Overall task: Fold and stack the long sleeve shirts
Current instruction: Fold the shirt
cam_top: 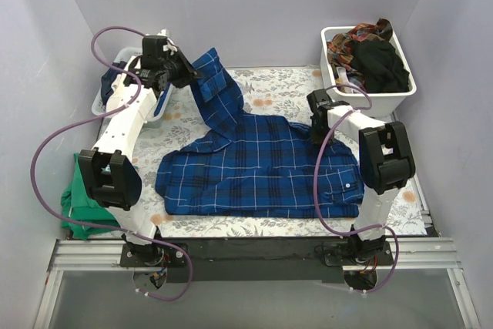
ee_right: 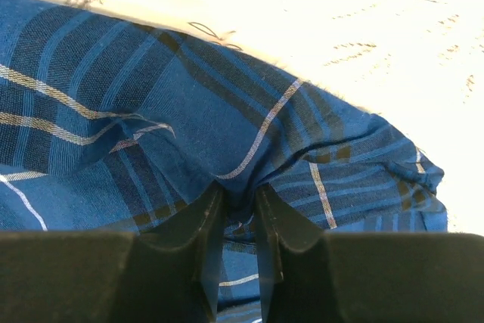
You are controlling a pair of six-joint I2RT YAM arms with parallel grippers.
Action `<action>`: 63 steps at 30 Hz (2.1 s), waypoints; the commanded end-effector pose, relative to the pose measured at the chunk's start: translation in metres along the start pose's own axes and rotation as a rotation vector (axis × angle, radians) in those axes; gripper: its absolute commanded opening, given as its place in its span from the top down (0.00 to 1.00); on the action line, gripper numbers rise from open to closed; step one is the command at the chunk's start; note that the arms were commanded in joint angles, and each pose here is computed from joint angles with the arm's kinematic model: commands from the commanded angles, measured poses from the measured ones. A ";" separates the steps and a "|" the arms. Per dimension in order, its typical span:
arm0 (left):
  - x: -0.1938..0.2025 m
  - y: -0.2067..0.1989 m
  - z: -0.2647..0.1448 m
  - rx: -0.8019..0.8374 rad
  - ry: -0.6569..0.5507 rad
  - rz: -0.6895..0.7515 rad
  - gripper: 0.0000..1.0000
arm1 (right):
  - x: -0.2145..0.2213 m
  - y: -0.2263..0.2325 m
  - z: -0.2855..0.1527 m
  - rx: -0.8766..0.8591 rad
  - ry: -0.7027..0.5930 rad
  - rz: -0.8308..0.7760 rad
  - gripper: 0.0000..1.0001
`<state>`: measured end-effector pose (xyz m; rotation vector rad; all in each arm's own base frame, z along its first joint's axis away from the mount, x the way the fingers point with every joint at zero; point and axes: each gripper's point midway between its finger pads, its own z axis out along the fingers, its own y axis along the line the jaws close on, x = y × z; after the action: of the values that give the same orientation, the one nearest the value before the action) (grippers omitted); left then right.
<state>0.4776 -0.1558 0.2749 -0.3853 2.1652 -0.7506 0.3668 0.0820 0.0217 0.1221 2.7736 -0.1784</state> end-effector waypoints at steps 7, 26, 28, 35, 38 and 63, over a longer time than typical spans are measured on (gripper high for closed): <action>-0.029 0.001 -0.047 0.019 -0.083 0.018 0.99 | -0.014 -0.026 -0.047 0.097 -0.109 0.071 0.65; -0.057 -0.010 -0.095 0.133 -0.156 -0.004 0.98 | -0.073 -0.049 -0.098 0.133 -0.285 0.145 0.92; -0.057 -0.018 -0.100 0.177 -0.148 0.011 0.99 | -0.079 -0.059 -0.101 0.130 -0.292 0.172 0.92; -0.024 -0.032 -0.111 0.319 -0.050 0.088 0.98 | -0.082 -0.086 -0.101 0.074 -0.268 0.245 0.92; 0.003 -0.025 -0.114 0.356 0.010 0.104 0.98 | -0.072 -0.089 -0.092 0.022 -0.224 0.265 0.91; 0.100 -0.046 -0.183 0.763 0.269 0.294 1.00 | 0.014 -0.094 -0.061 -0.121 -0.015 0.383 0.91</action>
<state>0.2952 -0.1649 0.3118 0.2825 2.0196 -1.3602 0.3234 0.0011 0.0836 0.5523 2.6863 0.0364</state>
